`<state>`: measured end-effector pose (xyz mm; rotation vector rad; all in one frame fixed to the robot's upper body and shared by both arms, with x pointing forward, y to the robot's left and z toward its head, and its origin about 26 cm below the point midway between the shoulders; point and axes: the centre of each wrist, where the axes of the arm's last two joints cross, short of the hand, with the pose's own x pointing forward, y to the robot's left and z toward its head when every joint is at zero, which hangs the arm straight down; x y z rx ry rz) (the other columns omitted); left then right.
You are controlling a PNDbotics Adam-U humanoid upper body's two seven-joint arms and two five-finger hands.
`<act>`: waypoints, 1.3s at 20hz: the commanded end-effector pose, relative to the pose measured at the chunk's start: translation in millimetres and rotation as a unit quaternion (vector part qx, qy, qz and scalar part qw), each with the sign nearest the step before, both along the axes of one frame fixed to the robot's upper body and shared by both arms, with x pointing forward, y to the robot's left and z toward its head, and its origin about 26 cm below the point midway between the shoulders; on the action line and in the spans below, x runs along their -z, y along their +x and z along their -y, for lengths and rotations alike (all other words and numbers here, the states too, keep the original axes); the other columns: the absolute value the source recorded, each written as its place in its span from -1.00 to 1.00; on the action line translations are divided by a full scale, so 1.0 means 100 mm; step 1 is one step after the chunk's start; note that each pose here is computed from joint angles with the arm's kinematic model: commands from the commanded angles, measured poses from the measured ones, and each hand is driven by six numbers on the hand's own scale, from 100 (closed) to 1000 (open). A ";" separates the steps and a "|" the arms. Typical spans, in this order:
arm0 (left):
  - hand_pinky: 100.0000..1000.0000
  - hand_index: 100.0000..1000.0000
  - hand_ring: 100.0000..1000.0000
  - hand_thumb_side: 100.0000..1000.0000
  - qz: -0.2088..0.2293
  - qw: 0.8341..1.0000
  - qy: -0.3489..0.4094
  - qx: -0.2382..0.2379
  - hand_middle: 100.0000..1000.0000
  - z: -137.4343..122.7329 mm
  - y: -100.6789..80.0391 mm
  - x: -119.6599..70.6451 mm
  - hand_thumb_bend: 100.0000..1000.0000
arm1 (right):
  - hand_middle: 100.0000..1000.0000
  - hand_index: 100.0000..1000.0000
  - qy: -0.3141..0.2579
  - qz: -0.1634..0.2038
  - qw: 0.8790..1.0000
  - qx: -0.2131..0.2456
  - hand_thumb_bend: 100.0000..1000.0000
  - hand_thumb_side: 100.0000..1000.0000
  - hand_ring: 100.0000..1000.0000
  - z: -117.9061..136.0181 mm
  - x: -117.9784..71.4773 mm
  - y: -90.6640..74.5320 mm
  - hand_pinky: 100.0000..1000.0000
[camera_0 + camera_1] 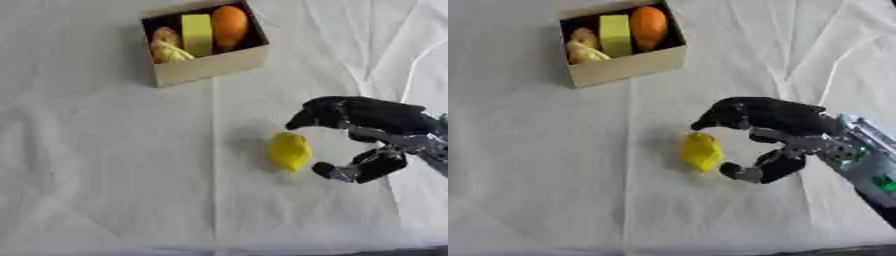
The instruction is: Pick up objects on the table and place them in the box.
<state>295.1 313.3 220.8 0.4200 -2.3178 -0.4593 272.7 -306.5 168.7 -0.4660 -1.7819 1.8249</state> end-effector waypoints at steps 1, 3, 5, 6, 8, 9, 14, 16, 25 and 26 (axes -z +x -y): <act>0.54 0.70 0.47 0.12 0.012 1.000 0.006 0.004 0.13 0.01 -0.03 -0.08 -1.00 | 0.59 0.86 -0.014 0.020 1.000 0.013 -0.56 -1.00 0.68 -0.03 -0.07 -0.01 0.83; 0.54 0.70 0.47 0.12 0.010 1.000 0.004 0.005 0.13 0.01 -0.03 -0.08 -1.00 | 0.59 0.86 -0.018 0.025 0.999 0.020 -0.54 -1.00 0.68 -0.06 -0.05 -0.01 0.82; 0.54 0.70 0.46 0.12 0.010 1.000 0.004 0.006 0.13 0.01 -0.03 -0.07 -1.00 | 0.59 0.86 -0.022 0.027 0.999 0.024 -0.54 -1.00 0.68 -0.08 -0.02 -0.01 0.82; 0.54 0.69 0.46 0.12 0.010 1.000 0.003 0.006 0.12 0.02 -0.02 -0.08 -1.00 | 0.59 0.86 -0.025 0.026 0.999 0.026 -0.54 -1.00 0.68 -0.10 0.00 -0.01 0.82; 0.54 0.69 0.46 0.12 0.012 1.000 0.003 0.008 0.12 0.02 -0.02 -0.08 -1.00 | 0.59 0.86 -0.032 0.023 0.999 0.029 -0.52 -1.00 0.68 -0.12 0.04 -0.02 0.82; 0.54 0.69 0.46 0.12 0.014 1.000 0.002 0.008 0.12 0.02 -0.02 -0.09 -1.00 | 0.59 0.86 -0.036 0.022 0.999 0.031 -0.51 -1.00 0.68 -0.14 0.06 -0.03 0.82; 0.54 0.68 0.46 0.11 0.017 1.000 -0.003 0.007 0.12 0.02 -0.02 -0.08 -1.00 | 0.56 0.84 -0.044 0.023 0.998 0.042 -0.46 -1.00 0.66 -0.18 0.11 -0.04 0.80; 0.54 0.67 0.46 0.11 0.018 1.000 -0.005 0.006 0.12 0.01 -0.02 -0.08 -1.00 | 0.54 0.83 -0.046 0.025 0.998 0.047 -0.45 -1.00 0.64 -0.19 0.12 -0.04 0.78; 0.54 0.66 0.45 0.11 0.013 1.000 -0.009 0.006 0.11 0.01 -0.03 -0.05 -1.00 | 0.51 0.83 -0.049 0.029 0.996 0.066 -0.34 -1.00 0.60 -0.24 0.08 0.00 0.76; 0.55 0.66 0.45 0.11 0.012 1.000 -0.009 0.006 0.10 0.01 -0.03 -0.05 -1.00 | 0.51 0.82 -0.050 0.029 0.996 0.068 -0.36 -1.00 0.60 -0.24 0.07 0.00 0.75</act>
